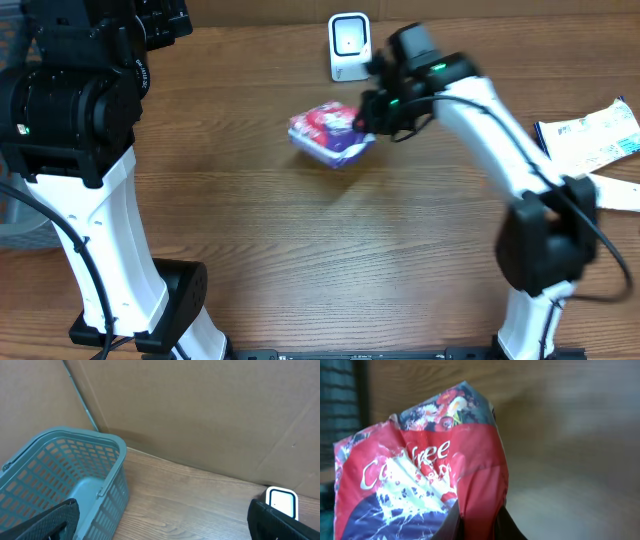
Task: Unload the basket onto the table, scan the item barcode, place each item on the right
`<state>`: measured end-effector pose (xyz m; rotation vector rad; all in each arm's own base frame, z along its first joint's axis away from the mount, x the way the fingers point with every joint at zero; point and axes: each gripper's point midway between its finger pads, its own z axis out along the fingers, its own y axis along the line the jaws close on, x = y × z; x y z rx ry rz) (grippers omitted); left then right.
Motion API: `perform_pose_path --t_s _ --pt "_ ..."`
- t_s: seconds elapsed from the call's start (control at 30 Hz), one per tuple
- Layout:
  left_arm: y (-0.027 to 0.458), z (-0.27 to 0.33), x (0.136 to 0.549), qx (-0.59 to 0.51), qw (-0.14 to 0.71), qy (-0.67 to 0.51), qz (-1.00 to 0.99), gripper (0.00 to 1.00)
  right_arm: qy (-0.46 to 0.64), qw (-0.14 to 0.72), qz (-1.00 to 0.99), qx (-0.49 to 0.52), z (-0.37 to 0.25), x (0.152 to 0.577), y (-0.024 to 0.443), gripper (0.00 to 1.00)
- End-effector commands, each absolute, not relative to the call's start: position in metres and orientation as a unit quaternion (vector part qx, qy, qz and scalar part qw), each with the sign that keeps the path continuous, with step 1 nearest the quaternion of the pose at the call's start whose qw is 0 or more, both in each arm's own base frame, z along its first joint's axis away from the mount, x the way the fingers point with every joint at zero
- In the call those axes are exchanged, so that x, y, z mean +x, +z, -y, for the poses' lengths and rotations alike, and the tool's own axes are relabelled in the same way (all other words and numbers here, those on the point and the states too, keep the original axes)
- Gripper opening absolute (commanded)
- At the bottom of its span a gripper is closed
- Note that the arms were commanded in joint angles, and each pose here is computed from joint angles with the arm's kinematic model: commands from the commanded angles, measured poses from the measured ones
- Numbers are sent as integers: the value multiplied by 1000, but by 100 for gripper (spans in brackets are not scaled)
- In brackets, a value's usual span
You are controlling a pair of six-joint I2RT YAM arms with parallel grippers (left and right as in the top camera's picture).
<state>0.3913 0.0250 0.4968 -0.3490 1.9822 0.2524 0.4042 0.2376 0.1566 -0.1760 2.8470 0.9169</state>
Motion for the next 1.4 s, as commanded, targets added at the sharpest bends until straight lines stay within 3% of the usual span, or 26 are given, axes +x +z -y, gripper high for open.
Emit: perform_pose_path --t_s 0.0,0.3,0.47,0.7,0.93,1.0,1.1,1.13,1.2,1.37 --pt "494 -30 395 -146 524 117 -831 100 404 -7 -915 16 -243 376 203 4" --pt "494 -30 395 -146 524 117 -831 100 383 -182 -898 120 -225 314 204 4" --pt "494 -30 395 -146 524 117 -831 100 347 -232 -892 175 -219 302 197 4" --pt "494 -30 395 -146 524 117 -831 100 277 -337 -868 237 -214 289 140 4" --pt "494 -30 395 -146 524 117 -831 100 276 -418 -821 272 -224 286 98 4" --pt "494 -30 395 -146 524 117 -831 100 272 -431 -814 279 -224 283 91 22" --pt "494 -30 395 -146 524 117 -831 100 273 -431 -811 285 -220 285 90 83" --pt "494 -30 395 -146 524 117 -831 100 275 -430 -810 288 -218 287 89 91" --pt "494 -30 395 -146 524 117 -831 100 280 -425 -809 294 -213 292 89 99" --pt "494 -30 395 -146 524 117 -831 100 253 -383 -831 314 -174 309 70 100"
